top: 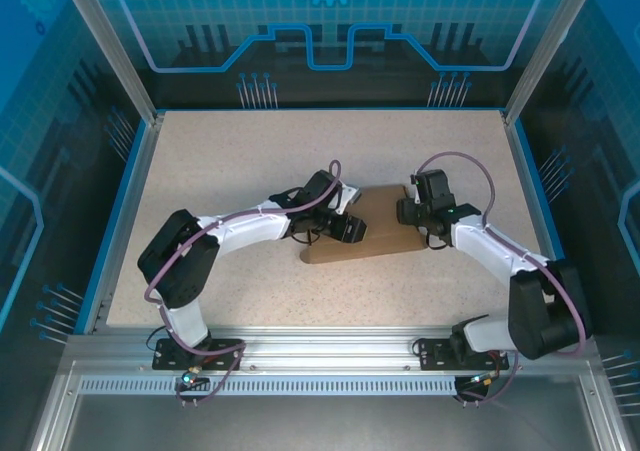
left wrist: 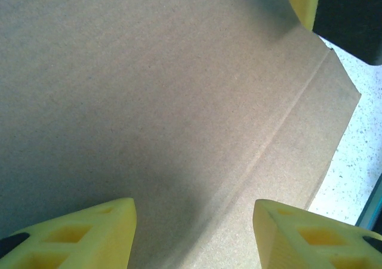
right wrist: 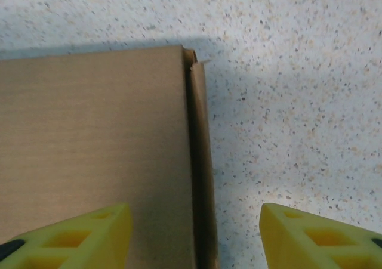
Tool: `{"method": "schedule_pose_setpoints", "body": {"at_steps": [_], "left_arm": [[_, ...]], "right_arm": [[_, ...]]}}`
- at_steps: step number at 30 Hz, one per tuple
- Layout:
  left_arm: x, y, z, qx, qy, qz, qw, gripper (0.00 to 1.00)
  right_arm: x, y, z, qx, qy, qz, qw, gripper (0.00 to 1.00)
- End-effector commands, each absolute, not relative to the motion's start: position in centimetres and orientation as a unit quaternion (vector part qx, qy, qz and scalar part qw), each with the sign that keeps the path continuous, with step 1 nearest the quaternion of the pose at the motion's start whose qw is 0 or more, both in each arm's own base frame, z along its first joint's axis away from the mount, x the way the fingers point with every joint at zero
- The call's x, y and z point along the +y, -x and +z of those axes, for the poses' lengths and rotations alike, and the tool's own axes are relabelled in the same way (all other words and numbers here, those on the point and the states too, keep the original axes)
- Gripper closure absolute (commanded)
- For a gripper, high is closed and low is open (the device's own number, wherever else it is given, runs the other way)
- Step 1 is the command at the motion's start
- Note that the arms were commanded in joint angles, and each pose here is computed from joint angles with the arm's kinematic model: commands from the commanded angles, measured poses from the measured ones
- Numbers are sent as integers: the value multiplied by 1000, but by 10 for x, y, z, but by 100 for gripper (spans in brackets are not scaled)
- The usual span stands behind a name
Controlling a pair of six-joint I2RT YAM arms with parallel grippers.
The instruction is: Fold the paper box
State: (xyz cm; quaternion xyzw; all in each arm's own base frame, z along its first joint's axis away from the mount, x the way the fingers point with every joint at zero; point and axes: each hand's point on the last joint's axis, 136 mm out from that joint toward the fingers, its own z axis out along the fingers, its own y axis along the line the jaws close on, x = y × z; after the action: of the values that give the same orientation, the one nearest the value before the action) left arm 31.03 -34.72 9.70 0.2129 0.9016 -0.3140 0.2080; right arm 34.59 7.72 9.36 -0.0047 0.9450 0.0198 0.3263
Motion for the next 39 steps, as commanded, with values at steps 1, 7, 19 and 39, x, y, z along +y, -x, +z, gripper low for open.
{"method": "schedule_pose_setpoints", "body": {"at_steps": [1,7,19,39], "left_arm": [[-345,-305,86,907,-204,-309,202,44],[-348,-303,74,909,-204,-305,197,44],[-352,-310,81,903,-214,-297,223,44],[-306,-370,164,874,-201,-226,379,27]], "right_arm": [[76,-346,86,952,-18,36,302,41],[79,-343,72,956,-35,53,286,41],[74,-339,59,959,-52,43,276,41],[121,-322,142,934,83,74,338,29]]}}
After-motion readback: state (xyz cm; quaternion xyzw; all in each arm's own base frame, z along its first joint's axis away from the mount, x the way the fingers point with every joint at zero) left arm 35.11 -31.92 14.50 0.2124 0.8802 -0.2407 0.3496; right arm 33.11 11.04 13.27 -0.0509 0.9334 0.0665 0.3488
